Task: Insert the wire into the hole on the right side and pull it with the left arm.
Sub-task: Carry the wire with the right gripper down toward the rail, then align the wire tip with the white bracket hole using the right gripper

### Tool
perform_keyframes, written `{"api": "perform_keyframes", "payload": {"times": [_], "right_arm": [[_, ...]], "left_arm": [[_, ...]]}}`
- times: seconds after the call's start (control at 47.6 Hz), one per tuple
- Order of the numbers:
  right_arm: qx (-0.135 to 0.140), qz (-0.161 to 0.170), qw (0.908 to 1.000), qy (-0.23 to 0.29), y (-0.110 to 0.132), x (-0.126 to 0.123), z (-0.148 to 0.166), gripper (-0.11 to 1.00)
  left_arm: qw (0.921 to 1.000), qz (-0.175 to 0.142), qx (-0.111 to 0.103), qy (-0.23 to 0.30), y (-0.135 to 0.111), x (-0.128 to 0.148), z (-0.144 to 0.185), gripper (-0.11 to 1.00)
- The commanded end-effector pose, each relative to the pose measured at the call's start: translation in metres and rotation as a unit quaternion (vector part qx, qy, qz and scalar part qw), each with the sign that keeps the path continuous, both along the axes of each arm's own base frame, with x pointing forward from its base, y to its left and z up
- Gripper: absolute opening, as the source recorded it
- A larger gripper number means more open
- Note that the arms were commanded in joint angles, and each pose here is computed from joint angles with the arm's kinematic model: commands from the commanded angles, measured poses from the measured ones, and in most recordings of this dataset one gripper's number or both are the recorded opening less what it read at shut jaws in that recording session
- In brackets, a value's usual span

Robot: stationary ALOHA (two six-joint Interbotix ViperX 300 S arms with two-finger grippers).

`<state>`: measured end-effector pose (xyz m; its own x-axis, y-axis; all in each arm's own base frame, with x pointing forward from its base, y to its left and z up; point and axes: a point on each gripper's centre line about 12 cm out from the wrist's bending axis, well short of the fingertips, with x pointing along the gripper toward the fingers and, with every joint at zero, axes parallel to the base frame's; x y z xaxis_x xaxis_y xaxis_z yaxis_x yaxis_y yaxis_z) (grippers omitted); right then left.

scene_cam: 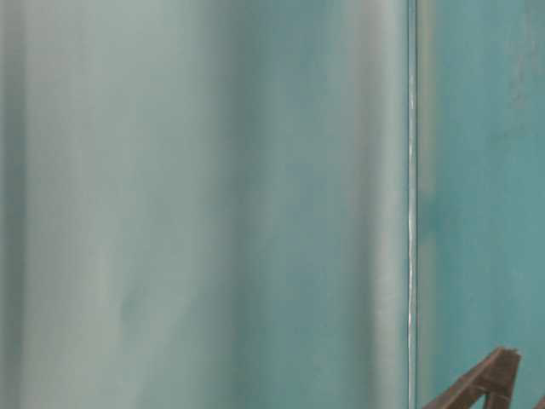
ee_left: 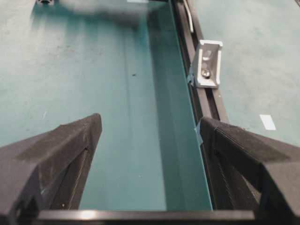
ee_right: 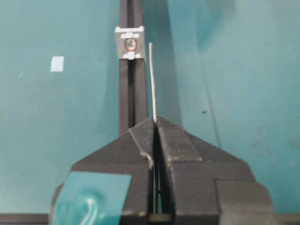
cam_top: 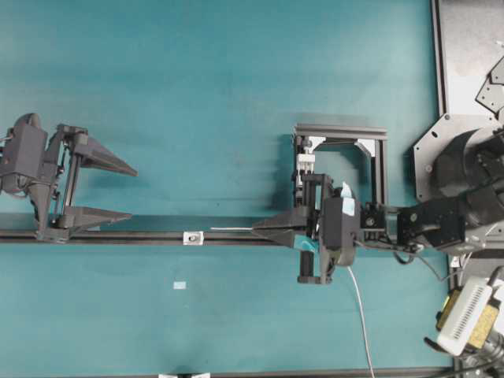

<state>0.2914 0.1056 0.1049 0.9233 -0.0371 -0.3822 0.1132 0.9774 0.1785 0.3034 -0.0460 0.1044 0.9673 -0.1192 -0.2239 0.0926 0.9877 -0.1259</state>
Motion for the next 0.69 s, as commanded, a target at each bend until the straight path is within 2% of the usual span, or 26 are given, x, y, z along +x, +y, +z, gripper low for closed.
{"api": "perform_keyframes", "payload": {"times": [0.0, 0.189, 0.673], "right_arm": [[0.004, 0.004, 0.9999, -0.016, 0.008, 0.003, 0.005, 0.01], [0.001, 0.002, 0.9995, -0.033, 0.014, 0.001, 0.006, 0.01], [-0.004, -0.01, 0.9998, -0.02, 0.014, 0.001, -0.005, 0.01]], "left_arm": [[0.9999, -0.005, -0.004, -0.013, -0.004, 0.004, 0.005, 0.42], [0.9999, -0.01, -0.004, -0.013, -0.008, 0.007, 0.004, 0.42], [0.9998, -0.01, -0.015, 0.005, -0.013, 0.02, -0.013, 0.42]]}}
